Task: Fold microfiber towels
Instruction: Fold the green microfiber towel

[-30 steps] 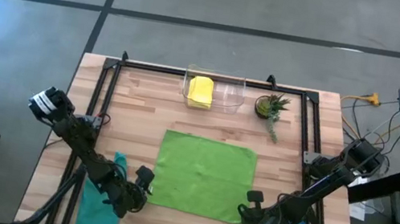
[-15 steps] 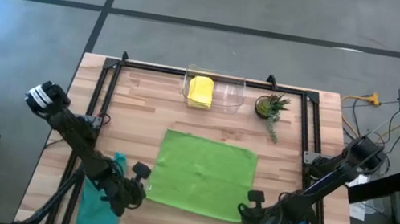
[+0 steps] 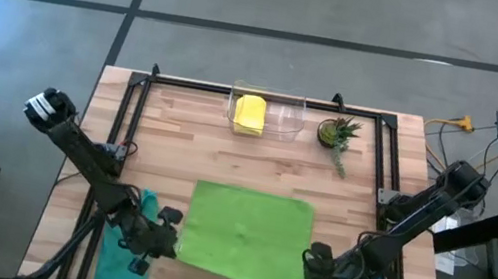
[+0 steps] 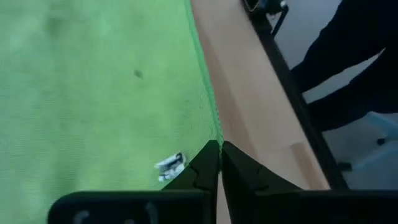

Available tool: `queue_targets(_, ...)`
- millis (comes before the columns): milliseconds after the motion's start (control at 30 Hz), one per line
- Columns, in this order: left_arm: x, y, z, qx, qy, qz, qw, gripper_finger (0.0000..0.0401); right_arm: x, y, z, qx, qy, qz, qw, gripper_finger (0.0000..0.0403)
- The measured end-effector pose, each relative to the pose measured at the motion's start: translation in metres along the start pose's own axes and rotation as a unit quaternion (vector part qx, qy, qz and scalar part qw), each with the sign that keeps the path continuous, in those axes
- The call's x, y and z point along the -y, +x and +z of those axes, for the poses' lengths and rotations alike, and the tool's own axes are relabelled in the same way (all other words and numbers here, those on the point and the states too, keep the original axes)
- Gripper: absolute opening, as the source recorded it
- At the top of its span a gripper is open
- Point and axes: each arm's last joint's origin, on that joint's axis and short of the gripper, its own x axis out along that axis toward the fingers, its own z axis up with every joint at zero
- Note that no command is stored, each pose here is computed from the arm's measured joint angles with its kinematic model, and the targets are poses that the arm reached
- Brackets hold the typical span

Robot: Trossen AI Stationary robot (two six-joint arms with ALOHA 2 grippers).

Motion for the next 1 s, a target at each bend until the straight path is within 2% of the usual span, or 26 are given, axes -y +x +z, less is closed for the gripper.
queue_targets(200, -0.008, 0.000, -0.001, 0.020, -0.001, 0.068, 0.997, 0.0000, 0.013, 0.003, 0.000, 0.003, 0.065, -0.026, 0.998, 0.0009)
queue_targets(500, -0.021, -0.003, -0.010, 0.024, -0.015, 0.095, 0.995, 0.0000, 0.035, 0.005, -0.005, 0.000, 0.116, -0.054, 0.992, 0.0009)
queue_targets(600, -0.027, -0.008, -0.018, 0.031, -0.031, 0.120, 0.992, 0.0000, 0.042, 0.002, -0.011, 0.005, 0.132, -0.063, 0.989, 0.0009)
queue_targets(833, -0.051, -0.016, -0.026, 0.035, -0.052, 0.161, 0.985, 0.0000, 0.067, -0.012, -0.019, 0.029, 0.164, -0.079, 0.983, 0.0009)
queue_targets(1000, -0.070, -0.017, -0.019, 0.036, -0.038, 0.192, 0.980, 0.0000, 0.091, -0.023, -0.016, 0.051, 0.183, -0.100, 0.977, 0.0009)
